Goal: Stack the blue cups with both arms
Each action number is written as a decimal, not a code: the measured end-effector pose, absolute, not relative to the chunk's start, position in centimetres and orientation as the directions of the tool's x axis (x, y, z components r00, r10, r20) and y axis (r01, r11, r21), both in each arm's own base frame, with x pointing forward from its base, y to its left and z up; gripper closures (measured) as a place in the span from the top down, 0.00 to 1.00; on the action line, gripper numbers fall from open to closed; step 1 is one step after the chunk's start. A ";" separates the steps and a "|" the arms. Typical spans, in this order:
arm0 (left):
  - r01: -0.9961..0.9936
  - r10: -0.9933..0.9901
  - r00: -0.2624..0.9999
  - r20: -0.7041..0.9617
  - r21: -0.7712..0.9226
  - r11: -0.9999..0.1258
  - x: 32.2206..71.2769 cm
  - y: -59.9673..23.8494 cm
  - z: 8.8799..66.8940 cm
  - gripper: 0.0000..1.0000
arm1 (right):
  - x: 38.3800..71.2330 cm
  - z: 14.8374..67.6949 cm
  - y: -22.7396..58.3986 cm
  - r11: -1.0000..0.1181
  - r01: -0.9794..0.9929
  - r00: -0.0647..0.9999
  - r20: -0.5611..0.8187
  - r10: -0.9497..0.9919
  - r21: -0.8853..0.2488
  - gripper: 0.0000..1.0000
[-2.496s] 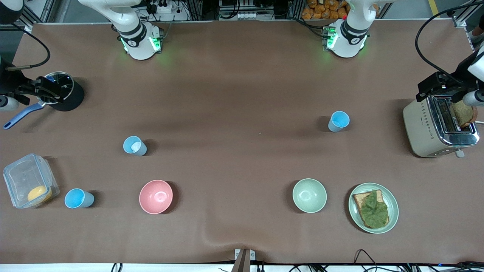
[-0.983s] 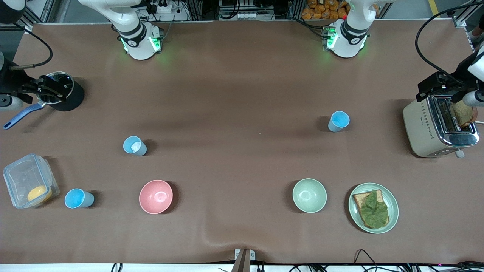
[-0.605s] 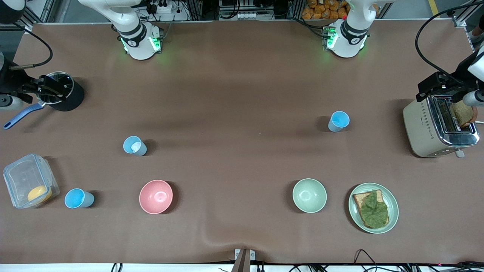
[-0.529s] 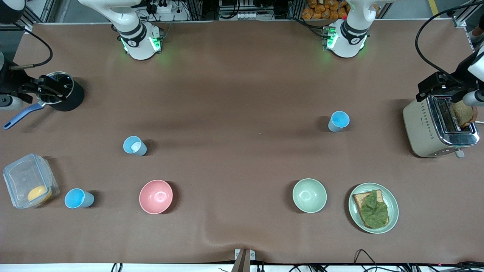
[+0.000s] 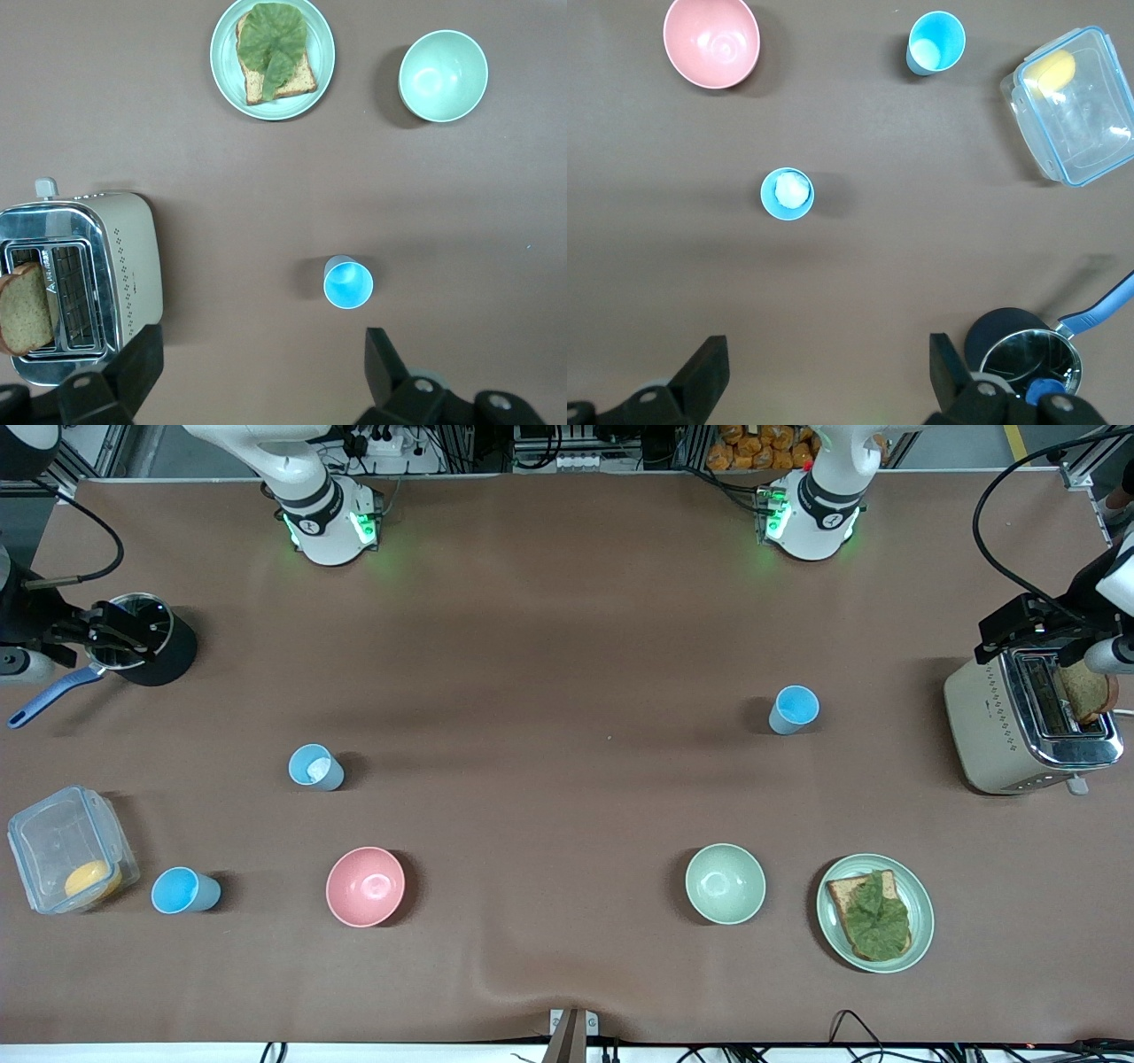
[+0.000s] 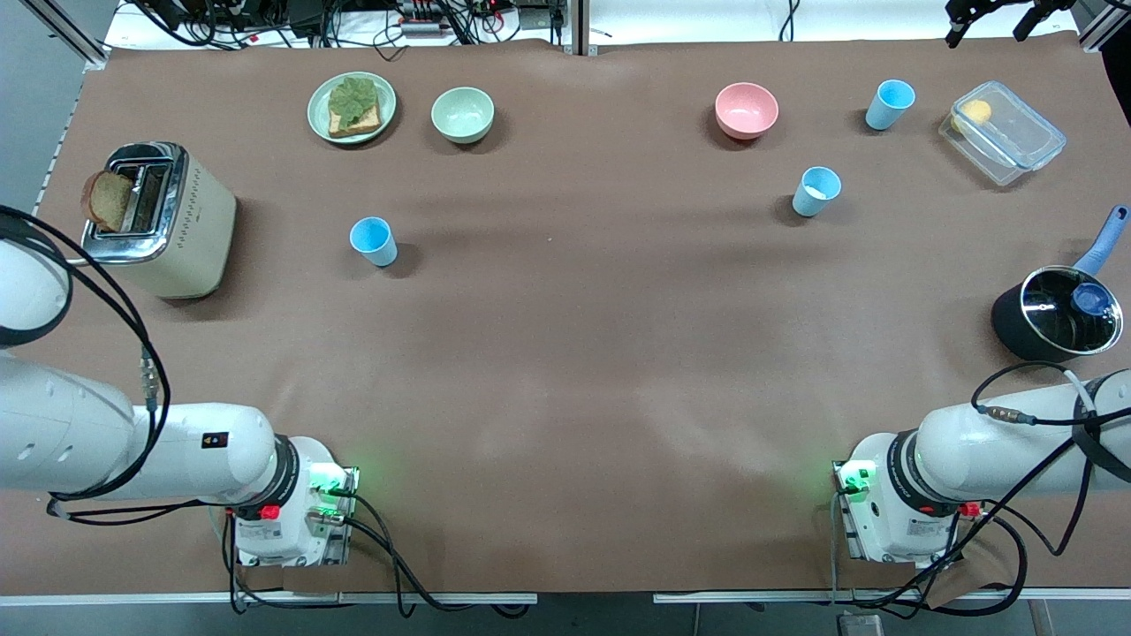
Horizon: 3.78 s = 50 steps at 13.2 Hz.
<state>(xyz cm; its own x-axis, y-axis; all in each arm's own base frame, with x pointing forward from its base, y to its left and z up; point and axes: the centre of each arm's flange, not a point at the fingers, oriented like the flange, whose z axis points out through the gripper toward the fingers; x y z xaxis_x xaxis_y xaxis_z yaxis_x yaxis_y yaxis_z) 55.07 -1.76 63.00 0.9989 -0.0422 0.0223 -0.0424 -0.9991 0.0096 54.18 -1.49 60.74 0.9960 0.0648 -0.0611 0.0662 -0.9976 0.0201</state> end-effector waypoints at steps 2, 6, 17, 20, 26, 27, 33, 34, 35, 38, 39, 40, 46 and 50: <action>-0.042 -0.042 0.999 0.022 0.010 -0.999 55.1 -1.8 63.0 1.00 | 54.2 60.7 -1.5 -0.998 0.066 0.996 -0.063 0.065 0.020 1.00; -0.042 -0.042 0.999 0.022 0.010 -0.999 55.1 -1.8 63.0 1.00 | 54.7 58.5 -1.5 -0.998 0.067 0.991 -0.116 0.065 0.016 1.00; -0.042 -0.042 0.999 0.025 0.009 -0.999 55.1 -1.7 63.1 1.00 | 60.6 34.9 2.6 -0.993 0.107 0.964 -0.239 0.115 -0.043 1.00; -0.041 -0.040 0.999 0.026 0.009 -0.999 55.1 -1.7 63.2 1.00 | 59.3 30.1 2.5 -0.995 0.091 0.983 -0.156 0.098 -0.049 1.00; -0.040 -0.040 0.999 0.026 0.009 -0.999 55.1 -1.6 63.2 1.00 | 57.8 23.9 2.2 -0.996 0.084 0.991 -0.103 0.087 -0.036 0.75; -0.040 -0.040 0.999 0.026 0.009 -0.999 55.1 -1.6 63.2 1.00 | 57.8 23.1 2.2 -0.996 0.083 0.991 -0.103 0.086 -0.035 0.63; -0.042 -0.042 0.999 0.025 0.009 -0.999 55.1 -1.6 63.2 1.00 | 57.8 22.5 2.4 -0.996 0.086 0.987 -0.131 0.090 -0.039 0.03; -0.043 -0.043 0.999 0.021 0.009 -0.999 55.0 -1.6 63.1 1.00 | 58.0 23.0 2.9 -0.995 0.089 0.984 -0.152 0.096 -0.046 0.03; -0.044 -0.044 0.999 0.014 0.010 -0.999 54.9 -1.7 63.1 1.00 | 58.2 23.6 3.6 -0.994 0.083 0.980 -0.177 0.093 -0.066 0.03; -0.047 -0.047 0.999 0.003 0.010 -0.999 54.8 -1.8 62.9 1.00 | 58.5 25.9 7.6 -0.988 0.024 0.973 -0.223 0.057 -0.152 0.03; -0.047 -0.047 0.999 0.001 0.010 -0.999 54.9 -1.8 62.8 1.00 | 58.5 26.4 9.4 -0.989 0.001 0.974 -0.225 0.035 -0.150 0.03; -0.047 -0.047 0.999 -0.002 0.010 -0.999 54.9 -1.8 62.7 1.00 | 58.3 26.7 11.7 -0.990 -0.024 0.974 -0.228 0.009 -0.140 0.03; -0.045 -0.046 0.998 -0.053 0.013 -0.999 55.7 -1.7 60.2 1.00 | 53.3 28.6 31.3 -0.984 -0.138 0.981 -0.149 -0.120 -0.113 0.03; -0.038 -0.040 0.996 -0.076 0.020 -0.999 56.4 -1.5 58.8 1.00 | 50.1 26.3 39.4 -0.954 -0.217 0.972 -0.141 -0.190 -0.208 0.03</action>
<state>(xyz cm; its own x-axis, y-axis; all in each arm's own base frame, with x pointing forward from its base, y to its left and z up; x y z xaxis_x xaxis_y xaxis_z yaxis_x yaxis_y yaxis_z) 56.40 -1.46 58.85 0.9963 -0.0399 -0.0762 -0.0385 -0.9991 0.0199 50.09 39.44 26.28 0.9716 -0.1900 -0.1407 -0.2167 -0.9538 -0.2083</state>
